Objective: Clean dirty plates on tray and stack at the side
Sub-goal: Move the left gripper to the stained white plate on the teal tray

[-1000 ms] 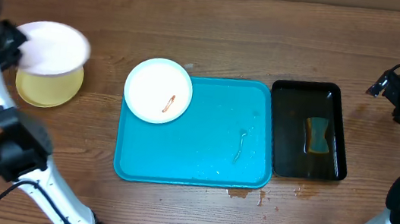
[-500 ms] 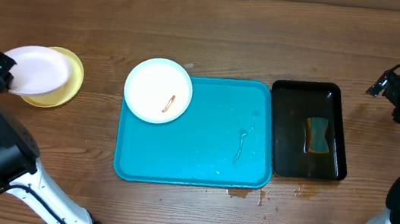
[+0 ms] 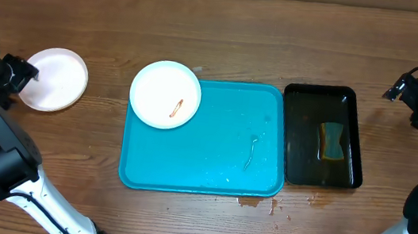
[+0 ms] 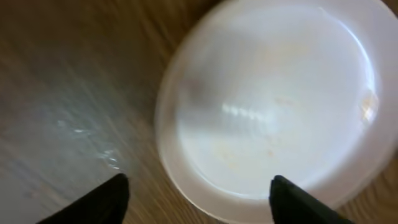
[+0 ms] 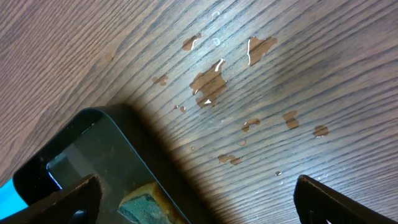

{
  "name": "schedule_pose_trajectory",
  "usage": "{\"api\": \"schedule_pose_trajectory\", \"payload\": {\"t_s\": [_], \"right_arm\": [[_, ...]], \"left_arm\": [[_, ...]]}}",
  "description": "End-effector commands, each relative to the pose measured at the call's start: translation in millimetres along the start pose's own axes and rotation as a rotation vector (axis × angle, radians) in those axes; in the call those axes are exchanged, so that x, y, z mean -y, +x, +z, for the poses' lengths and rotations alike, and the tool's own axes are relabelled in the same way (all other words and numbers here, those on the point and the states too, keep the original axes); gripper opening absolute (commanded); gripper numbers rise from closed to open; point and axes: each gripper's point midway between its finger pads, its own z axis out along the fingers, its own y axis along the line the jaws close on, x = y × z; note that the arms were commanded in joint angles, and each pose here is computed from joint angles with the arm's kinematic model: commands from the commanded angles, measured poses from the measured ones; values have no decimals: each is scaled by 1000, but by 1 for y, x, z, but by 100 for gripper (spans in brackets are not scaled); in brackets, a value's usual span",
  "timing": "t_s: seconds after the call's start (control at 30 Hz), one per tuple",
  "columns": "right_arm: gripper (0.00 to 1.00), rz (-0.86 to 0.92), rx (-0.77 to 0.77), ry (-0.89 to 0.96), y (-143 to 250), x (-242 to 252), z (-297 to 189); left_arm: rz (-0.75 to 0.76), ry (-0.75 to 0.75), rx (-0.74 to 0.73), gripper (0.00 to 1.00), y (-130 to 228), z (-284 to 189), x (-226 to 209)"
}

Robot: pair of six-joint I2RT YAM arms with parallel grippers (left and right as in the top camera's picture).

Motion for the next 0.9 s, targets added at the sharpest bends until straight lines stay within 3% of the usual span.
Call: {"api": "schedule_pose_trajectory", "payload": {"t_s": [0.0, 0.07, 0.33, 0.53, 0.67, 0.87], "right_arm": [[100, -4, 41, -13, -6, -4, -14], [100, -4, 41, -13, -6, -4, -14], [100, -4, 41, -13, -6, -4, -14], [100, -4, 41, -13, -6, -4, -14], [100, -4, 41, -13, -6, -4, -14], [100, -4, 41, -13, -6, -4, -14]], "left_arm": [[222, 319, -148, 82, 40, -14, 59], [293, 386, -223, 85, 64, -19, 74], [560, 344, -415, 89, 161, -20, 119], [802, 273, -439, 89, 226, -13, 155], [898, 165, -399, 90, 251, -5, 164], [985, 46, -267, 70, 257, 5, 176]]}}
